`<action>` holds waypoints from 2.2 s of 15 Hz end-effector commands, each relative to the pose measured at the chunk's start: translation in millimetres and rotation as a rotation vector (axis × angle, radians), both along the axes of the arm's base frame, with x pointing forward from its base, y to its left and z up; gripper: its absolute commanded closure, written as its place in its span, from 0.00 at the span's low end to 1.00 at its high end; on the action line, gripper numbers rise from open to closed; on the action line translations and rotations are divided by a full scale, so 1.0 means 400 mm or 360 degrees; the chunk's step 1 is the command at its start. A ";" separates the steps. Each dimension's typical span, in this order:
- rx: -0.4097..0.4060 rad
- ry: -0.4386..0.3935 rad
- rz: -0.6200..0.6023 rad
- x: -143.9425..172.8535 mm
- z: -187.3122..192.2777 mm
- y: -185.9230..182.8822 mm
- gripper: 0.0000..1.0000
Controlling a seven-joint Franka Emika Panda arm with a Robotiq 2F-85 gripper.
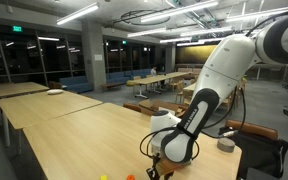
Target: Pick up some of the orange objects from the table and put them in the bowl
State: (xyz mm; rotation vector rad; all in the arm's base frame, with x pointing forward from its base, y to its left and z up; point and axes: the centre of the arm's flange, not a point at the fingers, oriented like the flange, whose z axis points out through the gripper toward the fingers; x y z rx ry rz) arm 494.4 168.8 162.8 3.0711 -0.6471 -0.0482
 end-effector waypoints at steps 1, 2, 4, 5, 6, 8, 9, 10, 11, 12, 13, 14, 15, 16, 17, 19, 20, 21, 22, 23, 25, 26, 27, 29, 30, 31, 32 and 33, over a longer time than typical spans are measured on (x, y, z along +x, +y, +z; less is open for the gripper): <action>0.0022 -0.0062 -0.0154 0.036 0.140 -0.125 0.83; 0.0029 -0.0092 -0.0205 0.045 0.175 -0.172 0.83; 0.0035 -0.0156 -0.0308 0.065 0.235 -0.256 0.83; 0.0033 -0.0189 -0.0354 0.070 0.259 -0.298 0.83; 0.0033 -0.0203 -0.0395 0.072 0.278 -0.336 0.83; 0.0028 -0.0214 -0.0455 0.076 0.298 -0.393 0.83; 0.0025 -0.0210 -0.0475 0.075 0.303 -0.415 0.83; 0.0020 -0.0199 -0.0486 0.078 0.301 -0.427 0.83; 0.0017 -0.0184 -0.0495 0.078 0.299 -0.438 0.83; 0.0012 -0.0169 -0.0503 0.081 0.293 -0.445 0.83; 0.0011 -0.0154 -0.0512 0.080 0.288 -0.450 0.83; 0.0011 -0.0135 -0.0534 0.083 0.284 -0.455 0.42; 0.0011 -0.0120 -0.0534 0.083 0.282 -0.460 0.31; 0.0011 -0.0105 -0.0542 0.084 0.279 -0.465 0.25; 0.0010 -0.0097 -0.0546 0.084 0.278 -0.467 0.16; 0.0013 -0.0080 -0.0541 0.087 0.282 -0.465 0.03; 0.0016 -0.0078 -0.0516 0.089 0.290 -0.448 0.00; 0.0019 -0.0071 -0.0488 0.089 0.297 -0.428 0.00; 0.0026 -0.0056 -0.0426 0.085 0.304 -0.389 0.00; 0.0048 -0.0002 -0.0327 0.076 0.305 -0.347 0.00; 0.0097 0.0094 -0.0161 0.043 0.298 -0.251 0.00; 0.0118 0.0142 -0.0077 0.021 0.288 -0.197 0.00; 0.0127 0.0183 0.0008 0.002 0.282 -0.153 0.00; 0.0110 0.0247 0.0172 -0.038 0.243 -0.059 0.00; 0.0103 0.0263 0.0241 -0.058 0.225 -0.016 0.00; 0.0094 0.0274 0.0292 -0.077 0.202 0.023 0.00; 0.0087 0.0286 0.0337 -0.101 0.168 0.065 0.00; 0.0088 0.0302 0.0378 -0.123 0.148 0.095 0.00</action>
